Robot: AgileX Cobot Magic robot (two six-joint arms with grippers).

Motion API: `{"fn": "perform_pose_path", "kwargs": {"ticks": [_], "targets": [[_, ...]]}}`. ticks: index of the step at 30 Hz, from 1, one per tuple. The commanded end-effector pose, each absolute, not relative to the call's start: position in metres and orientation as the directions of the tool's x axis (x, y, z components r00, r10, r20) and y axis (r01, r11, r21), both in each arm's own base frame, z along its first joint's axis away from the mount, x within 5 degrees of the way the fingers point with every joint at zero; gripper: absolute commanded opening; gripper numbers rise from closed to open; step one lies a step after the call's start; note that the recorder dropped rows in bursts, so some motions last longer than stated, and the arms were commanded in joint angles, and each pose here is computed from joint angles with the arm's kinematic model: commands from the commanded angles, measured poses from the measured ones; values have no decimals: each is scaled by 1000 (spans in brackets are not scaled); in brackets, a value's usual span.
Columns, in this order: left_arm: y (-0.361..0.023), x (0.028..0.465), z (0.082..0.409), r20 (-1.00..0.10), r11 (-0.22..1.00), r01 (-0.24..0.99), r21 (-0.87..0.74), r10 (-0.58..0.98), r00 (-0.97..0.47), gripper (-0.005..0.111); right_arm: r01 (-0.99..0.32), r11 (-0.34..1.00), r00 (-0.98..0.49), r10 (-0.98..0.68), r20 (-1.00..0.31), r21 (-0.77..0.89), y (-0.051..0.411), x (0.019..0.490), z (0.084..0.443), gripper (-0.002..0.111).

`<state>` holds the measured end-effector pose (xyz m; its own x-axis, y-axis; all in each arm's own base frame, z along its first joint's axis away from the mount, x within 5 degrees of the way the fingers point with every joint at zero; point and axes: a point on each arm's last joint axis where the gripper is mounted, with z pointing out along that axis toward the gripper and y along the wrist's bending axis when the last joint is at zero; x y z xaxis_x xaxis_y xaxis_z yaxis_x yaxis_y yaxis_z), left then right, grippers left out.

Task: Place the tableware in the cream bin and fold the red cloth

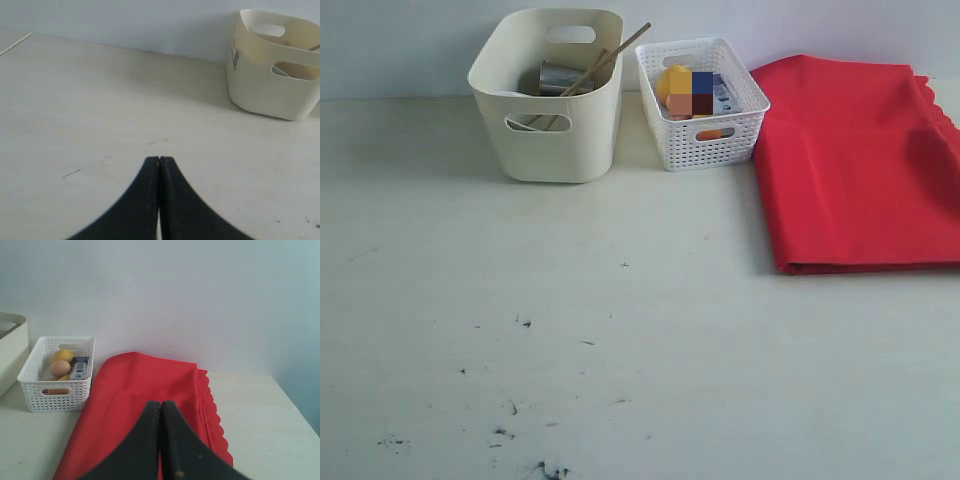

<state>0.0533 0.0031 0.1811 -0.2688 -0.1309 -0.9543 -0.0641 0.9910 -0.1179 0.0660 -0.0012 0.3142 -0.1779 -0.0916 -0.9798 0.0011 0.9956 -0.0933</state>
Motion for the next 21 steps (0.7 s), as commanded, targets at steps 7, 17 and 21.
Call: {"fn": "perform_pose_path", "kwargs": {"ticks": [7,17,21], "targets": [[3,53,181,-958,992,-65,-111,-124,-259,0,2,996,-175,-90,-980,-91,-1,66,313,0],[3,53,181,-958,992,-65,-111,-124,-259,0,-2,996,-152,-91,-984,-92,-1,61,315,0],[3,53,181,-958,992,-65,-111,-124,-259,0,-2,996,-152,-91,-984,-92,-1,61,315,0]]}}
